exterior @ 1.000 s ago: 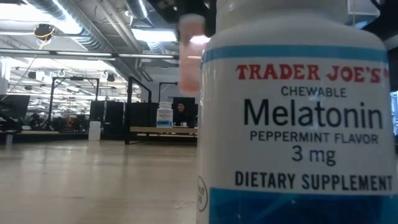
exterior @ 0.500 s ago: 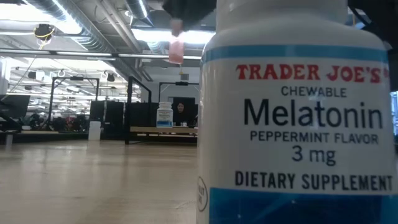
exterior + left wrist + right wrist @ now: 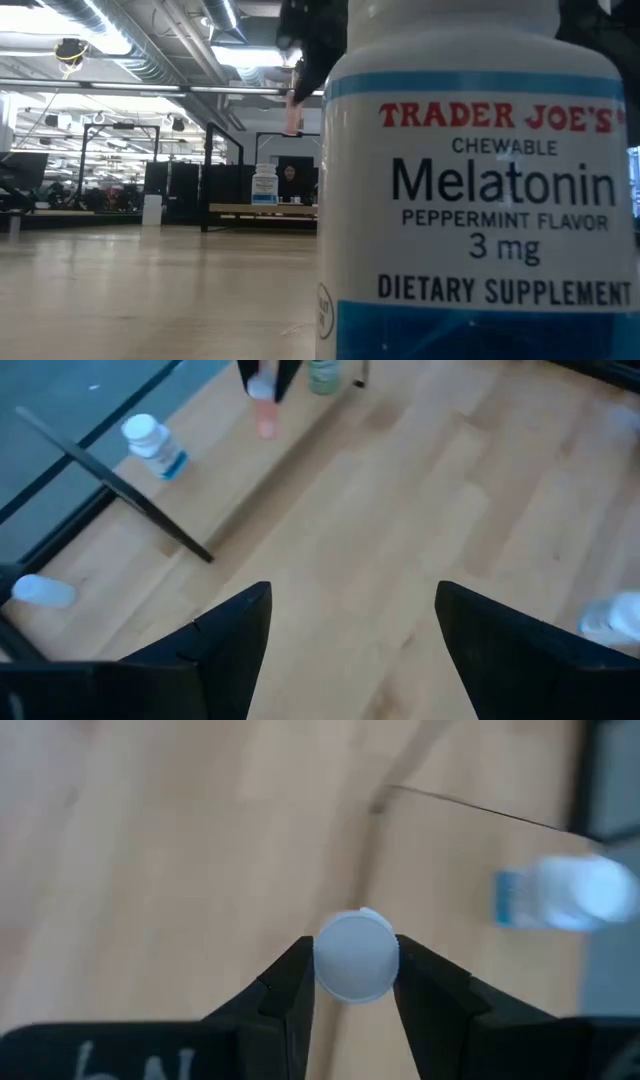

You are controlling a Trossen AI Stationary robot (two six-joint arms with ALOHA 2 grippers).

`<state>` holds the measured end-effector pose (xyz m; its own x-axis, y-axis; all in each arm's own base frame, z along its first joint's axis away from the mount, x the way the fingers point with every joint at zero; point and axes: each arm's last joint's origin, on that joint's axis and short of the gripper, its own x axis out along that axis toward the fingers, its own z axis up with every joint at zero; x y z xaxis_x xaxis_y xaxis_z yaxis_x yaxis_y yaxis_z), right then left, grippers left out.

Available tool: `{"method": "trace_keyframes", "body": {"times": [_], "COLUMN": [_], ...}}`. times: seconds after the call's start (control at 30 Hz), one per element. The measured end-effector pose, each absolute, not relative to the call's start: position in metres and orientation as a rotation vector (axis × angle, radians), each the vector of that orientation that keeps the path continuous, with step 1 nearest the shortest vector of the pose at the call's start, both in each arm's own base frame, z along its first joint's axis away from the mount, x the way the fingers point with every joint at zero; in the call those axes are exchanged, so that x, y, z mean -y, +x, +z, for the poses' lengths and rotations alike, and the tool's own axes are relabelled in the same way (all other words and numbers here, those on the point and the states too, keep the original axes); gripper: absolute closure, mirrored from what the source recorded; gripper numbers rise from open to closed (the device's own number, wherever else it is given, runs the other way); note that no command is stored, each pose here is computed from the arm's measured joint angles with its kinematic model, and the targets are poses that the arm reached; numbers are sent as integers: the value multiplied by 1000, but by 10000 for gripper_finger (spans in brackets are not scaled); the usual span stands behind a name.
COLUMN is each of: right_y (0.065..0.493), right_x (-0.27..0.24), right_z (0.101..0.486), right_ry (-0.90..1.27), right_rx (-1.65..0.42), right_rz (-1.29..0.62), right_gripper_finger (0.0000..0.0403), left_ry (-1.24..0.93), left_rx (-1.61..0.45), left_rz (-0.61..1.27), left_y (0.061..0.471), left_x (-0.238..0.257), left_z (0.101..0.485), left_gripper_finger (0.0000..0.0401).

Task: Pick and place medicine bottles onto shelf by color
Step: Put the right pink pill bottle on the shelf

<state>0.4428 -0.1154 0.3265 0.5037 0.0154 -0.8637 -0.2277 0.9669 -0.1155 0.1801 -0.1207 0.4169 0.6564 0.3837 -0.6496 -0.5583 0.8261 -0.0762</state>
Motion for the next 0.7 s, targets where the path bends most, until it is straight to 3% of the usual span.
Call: {"method": "trace_keyframes", "body": {"times": [0.37, 0.7], "right_y": [413, 412], "right_x": [209, 243], "right_z": [314, 279], "right_ry": [44, 172], "right_rx": [-1086, -1156], "right_rz": [-163, -269], "right_gripper_finger": [279, 279], "left_ry": [-310, -304], "left_rx": [-655, -663], "left_rz": [701, 728], "left_y": [199, 202], "left_x": [87, 79], "left_z": [417, 417], "left_gripper_finger": [125, 125]}}
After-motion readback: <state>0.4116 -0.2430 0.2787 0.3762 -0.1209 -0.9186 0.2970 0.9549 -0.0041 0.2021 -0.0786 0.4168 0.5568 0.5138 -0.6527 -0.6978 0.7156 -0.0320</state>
